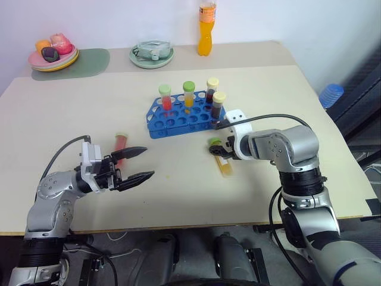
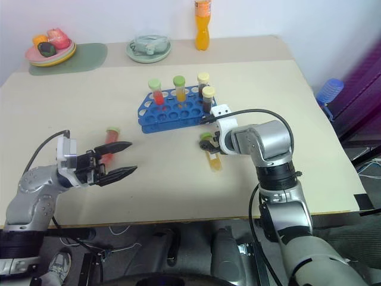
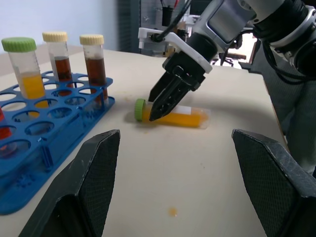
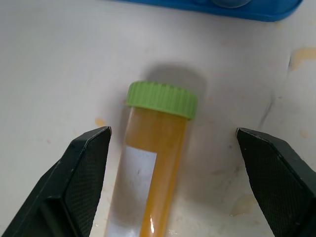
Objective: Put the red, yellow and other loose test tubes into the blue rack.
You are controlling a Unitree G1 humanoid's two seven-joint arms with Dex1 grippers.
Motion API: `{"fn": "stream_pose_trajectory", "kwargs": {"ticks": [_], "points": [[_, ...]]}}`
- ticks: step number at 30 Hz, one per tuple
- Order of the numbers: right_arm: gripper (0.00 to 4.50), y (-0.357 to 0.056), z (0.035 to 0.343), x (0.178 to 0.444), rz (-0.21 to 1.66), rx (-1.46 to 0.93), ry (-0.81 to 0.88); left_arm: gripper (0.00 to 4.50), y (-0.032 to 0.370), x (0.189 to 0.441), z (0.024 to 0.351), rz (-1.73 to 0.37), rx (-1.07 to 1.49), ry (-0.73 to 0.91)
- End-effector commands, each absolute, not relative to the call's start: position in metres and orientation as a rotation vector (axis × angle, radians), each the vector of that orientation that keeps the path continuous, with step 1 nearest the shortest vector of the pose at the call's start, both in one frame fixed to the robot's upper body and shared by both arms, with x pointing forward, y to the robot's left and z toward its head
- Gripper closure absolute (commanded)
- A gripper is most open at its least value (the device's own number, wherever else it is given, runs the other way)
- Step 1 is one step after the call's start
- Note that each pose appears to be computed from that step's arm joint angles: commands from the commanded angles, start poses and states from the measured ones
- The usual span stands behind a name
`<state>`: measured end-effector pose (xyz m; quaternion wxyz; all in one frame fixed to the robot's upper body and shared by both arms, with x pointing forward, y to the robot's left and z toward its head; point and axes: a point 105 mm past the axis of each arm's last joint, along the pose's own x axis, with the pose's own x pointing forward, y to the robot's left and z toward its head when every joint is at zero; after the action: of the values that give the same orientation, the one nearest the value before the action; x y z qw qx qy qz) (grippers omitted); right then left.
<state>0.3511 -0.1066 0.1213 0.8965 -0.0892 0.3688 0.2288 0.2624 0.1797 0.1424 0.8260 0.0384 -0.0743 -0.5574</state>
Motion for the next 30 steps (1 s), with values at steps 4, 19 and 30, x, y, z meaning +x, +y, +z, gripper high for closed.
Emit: {"fn": "stream_pose_trajectory", "kwargs": {"ticks": [4, 19, 30], "points": [[0.36, -0.112, 0.112, 0.344, 0.494, -0.292, 0.768, 0.77, 0.187, 0.26, 0.141, -1.179, 0.097, -0.178], [3.69, -0.112, 0.123, 0.348, 0.557, -0.403, 0.648, 0.77, 0.178, 0.261, 0.149, -1.171, 0.095, -0.183], [3.69, -0.085, 0.149, 0.325, 0.981, -0.576, 0.427, 0.77, 0.182, 0.266, 0.153, -1.15, 0.084, -0.183]]}}
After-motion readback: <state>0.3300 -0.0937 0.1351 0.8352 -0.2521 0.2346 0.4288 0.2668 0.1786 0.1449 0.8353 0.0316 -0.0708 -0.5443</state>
